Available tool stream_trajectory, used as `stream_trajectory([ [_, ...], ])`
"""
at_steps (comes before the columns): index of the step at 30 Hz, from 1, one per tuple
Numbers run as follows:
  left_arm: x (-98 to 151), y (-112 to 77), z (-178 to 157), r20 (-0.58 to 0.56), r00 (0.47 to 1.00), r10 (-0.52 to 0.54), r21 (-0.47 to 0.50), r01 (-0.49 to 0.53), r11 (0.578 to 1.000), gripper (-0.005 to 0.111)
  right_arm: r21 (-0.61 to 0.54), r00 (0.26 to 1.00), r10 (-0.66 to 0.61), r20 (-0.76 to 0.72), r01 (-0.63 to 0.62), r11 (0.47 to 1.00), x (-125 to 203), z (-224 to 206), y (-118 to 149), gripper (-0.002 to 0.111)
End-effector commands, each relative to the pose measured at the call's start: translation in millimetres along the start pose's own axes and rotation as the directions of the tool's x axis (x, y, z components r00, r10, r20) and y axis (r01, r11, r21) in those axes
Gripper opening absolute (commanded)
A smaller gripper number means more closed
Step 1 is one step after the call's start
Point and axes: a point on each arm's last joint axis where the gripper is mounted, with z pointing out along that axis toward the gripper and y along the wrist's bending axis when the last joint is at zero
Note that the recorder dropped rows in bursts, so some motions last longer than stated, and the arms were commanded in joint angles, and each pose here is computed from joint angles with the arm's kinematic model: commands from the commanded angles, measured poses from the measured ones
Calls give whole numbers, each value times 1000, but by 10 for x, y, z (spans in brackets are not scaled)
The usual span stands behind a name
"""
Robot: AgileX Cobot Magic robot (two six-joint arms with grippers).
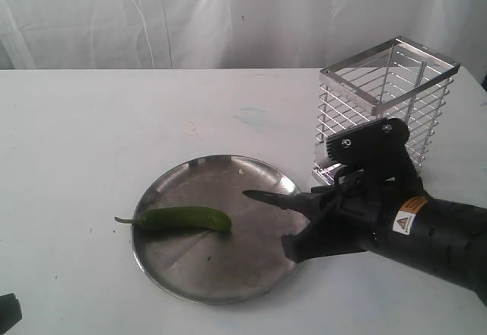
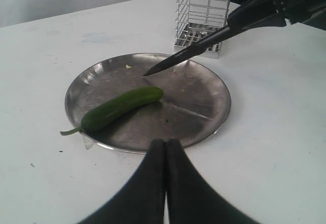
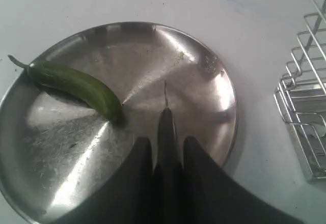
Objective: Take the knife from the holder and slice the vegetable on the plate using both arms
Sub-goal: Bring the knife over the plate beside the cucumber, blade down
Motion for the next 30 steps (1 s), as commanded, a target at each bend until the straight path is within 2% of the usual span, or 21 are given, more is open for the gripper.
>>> stream_trajectory([
  [1,10,-2,1,3,1000,-7,4,7,1000,0,4,997,-21,-75,22,1000,125,134,-2,0],
  [18,10,-2,1,3,1000,-7,4,7,1000,0,-13,946,-25,-323,22,1000,437,314,11,0],
  [30,10,-2,1,3,1000,-7,4,7,1000,0,-44,891,-45,-453,28,999,447,454,53,0],
])
